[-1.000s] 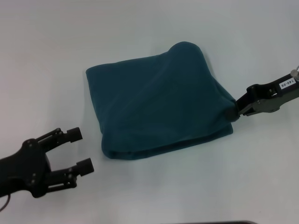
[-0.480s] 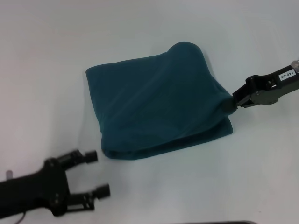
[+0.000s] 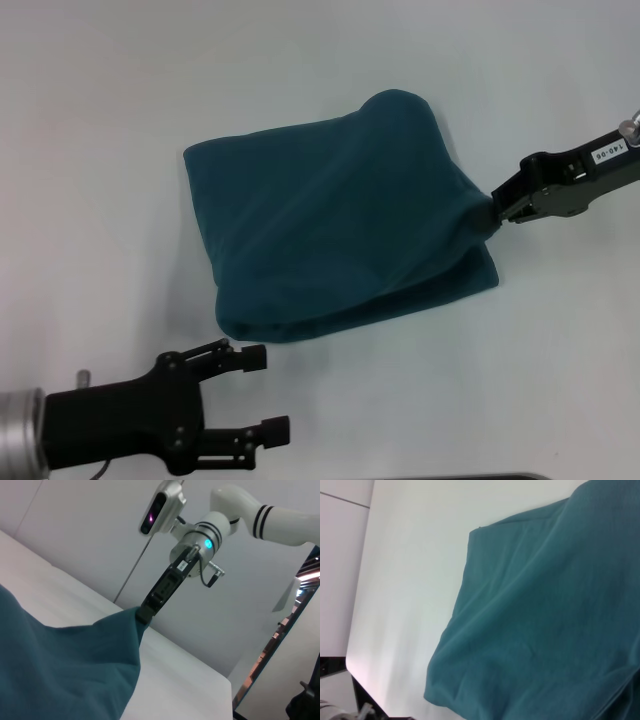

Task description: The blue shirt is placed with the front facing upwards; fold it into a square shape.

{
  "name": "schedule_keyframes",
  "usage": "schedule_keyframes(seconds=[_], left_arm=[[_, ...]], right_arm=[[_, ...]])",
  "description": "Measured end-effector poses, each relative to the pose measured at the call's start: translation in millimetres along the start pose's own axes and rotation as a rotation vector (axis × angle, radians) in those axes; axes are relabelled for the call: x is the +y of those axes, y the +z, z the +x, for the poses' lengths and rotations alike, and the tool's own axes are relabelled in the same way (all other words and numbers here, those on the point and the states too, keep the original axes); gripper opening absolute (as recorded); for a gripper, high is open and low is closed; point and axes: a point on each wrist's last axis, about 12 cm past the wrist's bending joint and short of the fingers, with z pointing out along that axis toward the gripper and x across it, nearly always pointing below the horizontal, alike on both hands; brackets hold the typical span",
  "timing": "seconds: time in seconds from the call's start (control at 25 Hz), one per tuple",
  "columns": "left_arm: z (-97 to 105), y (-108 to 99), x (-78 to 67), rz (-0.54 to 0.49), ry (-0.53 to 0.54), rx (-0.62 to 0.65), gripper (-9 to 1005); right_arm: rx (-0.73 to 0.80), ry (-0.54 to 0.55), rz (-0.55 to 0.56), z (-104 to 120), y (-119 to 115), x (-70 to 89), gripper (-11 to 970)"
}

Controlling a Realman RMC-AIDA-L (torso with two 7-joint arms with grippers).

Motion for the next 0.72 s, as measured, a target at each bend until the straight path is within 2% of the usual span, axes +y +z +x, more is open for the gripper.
schedule_keyframes(seconds=[0.28,0.56,0.72], left_arm=[[-1,17,9.6,0.009,-0.012,0.047,921],[-7,27,25.9,-0.061,-0.073,0.073,921],[-10,29,30.1,-0.076,-0.078,0.067,921]], right_arm=[[-0.007,-0.010,-0.025,-1,-2,3.9,13],[-0.009,-0.018,-0.056,0,-5,6.2,13],[-0.015,-0.013,-0.065,2,-9,4.5,13]])
